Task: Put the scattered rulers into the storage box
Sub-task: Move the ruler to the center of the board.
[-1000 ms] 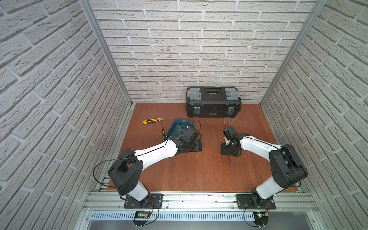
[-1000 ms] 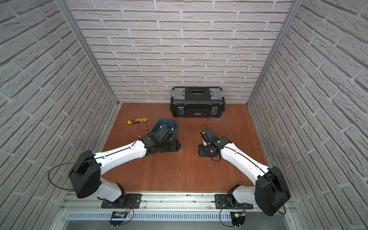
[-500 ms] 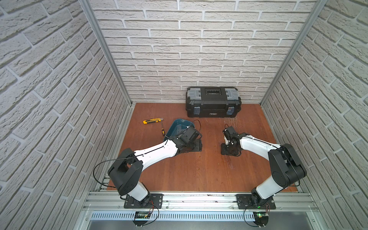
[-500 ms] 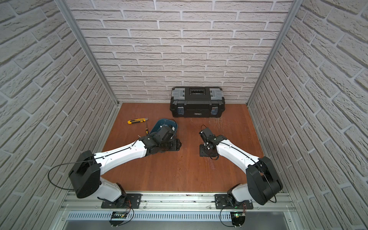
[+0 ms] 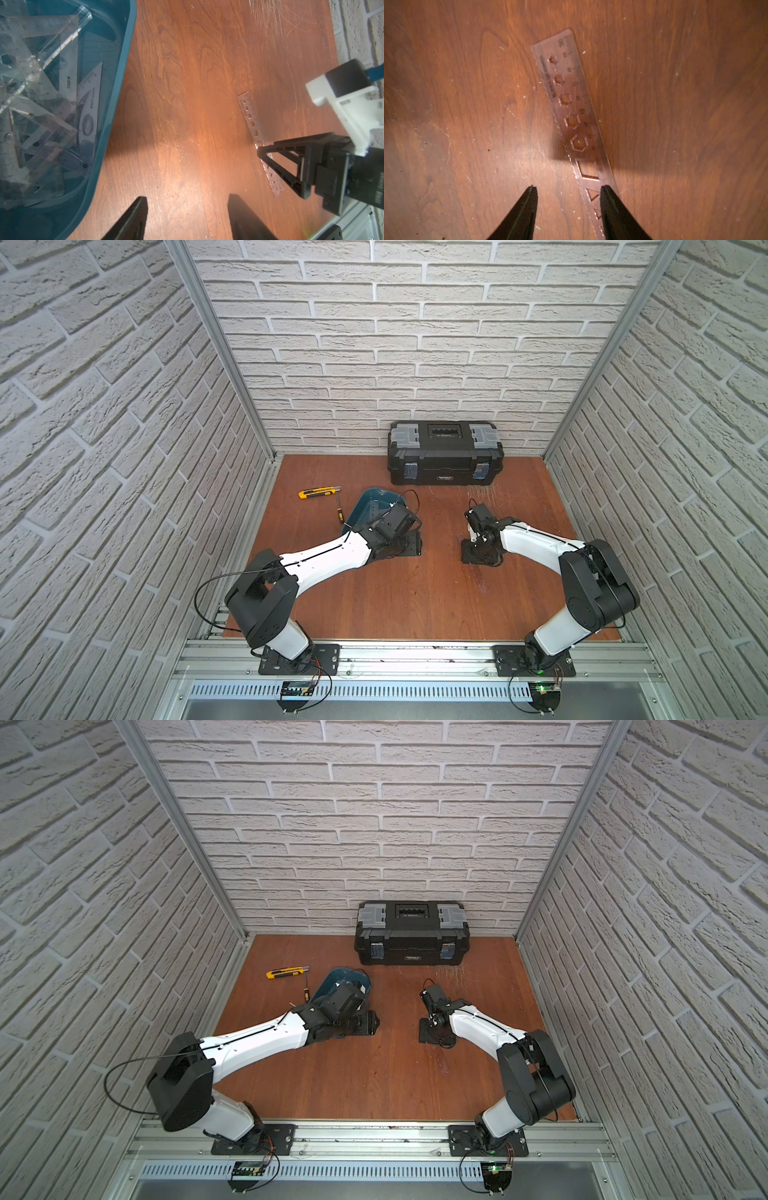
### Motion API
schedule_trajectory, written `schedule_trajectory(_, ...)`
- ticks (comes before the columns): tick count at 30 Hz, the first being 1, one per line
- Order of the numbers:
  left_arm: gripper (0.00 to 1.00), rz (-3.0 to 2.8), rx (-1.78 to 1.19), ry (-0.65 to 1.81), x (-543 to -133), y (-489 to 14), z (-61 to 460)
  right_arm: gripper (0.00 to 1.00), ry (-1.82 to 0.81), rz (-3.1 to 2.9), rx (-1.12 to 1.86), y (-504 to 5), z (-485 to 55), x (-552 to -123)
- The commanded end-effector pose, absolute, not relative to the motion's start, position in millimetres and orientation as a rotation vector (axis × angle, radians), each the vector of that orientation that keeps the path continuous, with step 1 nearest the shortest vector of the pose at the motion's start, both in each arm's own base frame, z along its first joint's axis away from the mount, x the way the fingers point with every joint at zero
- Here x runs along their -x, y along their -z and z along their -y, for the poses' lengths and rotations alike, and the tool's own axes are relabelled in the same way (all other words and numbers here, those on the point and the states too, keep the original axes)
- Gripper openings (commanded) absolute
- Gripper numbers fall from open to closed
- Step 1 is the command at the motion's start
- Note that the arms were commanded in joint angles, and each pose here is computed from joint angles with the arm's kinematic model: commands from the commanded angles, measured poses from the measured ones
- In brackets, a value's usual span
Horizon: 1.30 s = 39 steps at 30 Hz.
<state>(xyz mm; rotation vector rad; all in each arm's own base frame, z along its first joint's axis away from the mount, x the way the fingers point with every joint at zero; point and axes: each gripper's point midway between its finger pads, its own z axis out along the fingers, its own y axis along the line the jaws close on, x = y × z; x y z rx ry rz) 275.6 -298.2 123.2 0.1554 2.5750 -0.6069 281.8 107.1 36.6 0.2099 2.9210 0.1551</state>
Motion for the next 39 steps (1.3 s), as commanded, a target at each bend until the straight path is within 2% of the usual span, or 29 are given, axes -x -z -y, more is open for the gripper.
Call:
schedule_trajectory(1,0.67,-2.571,-0.155,0.622,-276,-119,303,0.53,-0.173,-2.909,-0.194,-34,-106,-288)
schedule_trajectory(24,0.66,-2.577,-0.153,0.638,-279,-115,305,0.53,-0.083,-2.960,-0.148,-24,-93,-290)
schedule_trajectory(39,0.66,-2.586,-0.140,0.637,-277,-110,302,0.50,-0.222,-2.963,-0.192,-25,-110,-277)
